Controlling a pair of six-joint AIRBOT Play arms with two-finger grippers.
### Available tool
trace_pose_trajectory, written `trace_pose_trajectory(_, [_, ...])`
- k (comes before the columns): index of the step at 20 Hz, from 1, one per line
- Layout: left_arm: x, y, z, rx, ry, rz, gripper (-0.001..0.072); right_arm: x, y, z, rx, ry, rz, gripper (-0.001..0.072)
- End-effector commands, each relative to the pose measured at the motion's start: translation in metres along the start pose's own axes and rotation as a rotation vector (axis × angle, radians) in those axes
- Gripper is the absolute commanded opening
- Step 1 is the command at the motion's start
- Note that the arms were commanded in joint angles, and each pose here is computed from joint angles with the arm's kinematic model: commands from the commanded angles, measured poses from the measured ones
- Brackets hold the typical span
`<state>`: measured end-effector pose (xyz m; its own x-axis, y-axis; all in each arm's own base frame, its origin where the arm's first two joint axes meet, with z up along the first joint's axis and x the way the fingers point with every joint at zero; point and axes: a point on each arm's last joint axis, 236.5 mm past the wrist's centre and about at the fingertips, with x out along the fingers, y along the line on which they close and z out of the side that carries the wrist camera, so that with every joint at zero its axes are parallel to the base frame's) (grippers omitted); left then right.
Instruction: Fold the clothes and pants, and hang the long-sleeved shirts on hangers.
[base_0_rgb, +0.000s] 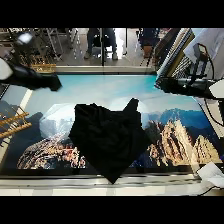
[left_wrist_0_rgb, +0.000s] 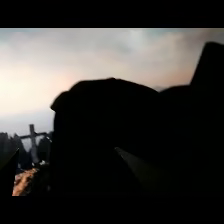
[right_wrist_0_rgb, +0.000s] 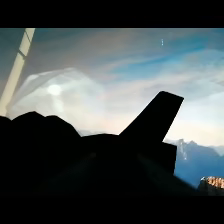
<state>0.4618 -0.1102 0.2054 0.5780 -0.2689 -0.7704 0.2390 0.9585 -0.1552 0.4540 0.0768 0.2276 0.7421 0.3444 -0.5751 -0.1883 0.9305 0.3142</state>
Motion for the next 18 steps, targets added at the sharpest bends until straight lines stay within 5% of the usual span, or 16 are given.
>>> trace_pose_trajectory(1, [0.062, -0.033, -0.07, -0.027, 0.253, -0.187, 0.0635, 0.004, 0.008, -0.031, -0.009, 0.125, 0.042, 0.0612])
trace_pose_trajectory(5, [0.142, -0.007, -0.13, -0.172, 0.391, -0.127, 0.0635, 0.022, 0.033, -0.077, -0.043, 0.253, 0.138, 0.0566])
trace_pose_trajectory(14, [0.255, 0.02, -0.142, -0.37, 0.327, -0.066, 0.0631, 0.132, 0.122, -0.276, -0.226, 0.647, 0.218, 0.0567])
trace_pose_trajectory(15, [0.26, 0.02, -0.137, -0.386, 0.297, -0.073, 0.0542, 0.144, 0.126, -0.291, -0.237, 0.67, 0.218, 0.0566])
trace_pose_trajectory(17, [0.265, 0.021, -0.125, -0.39, 0.242, -0.076, 0.0031, 0.164, 0.126, -0.316, -0.242, 0.703, 0.203, 0.0565])
trace_pose_trajectory(18, [0.264, 0.021, -0.122, -0.39, 0.233, -0.076, 0.0015, 0.169, 0.121, -0.326, -0.231, 0.729, 0.191, 0.0565])
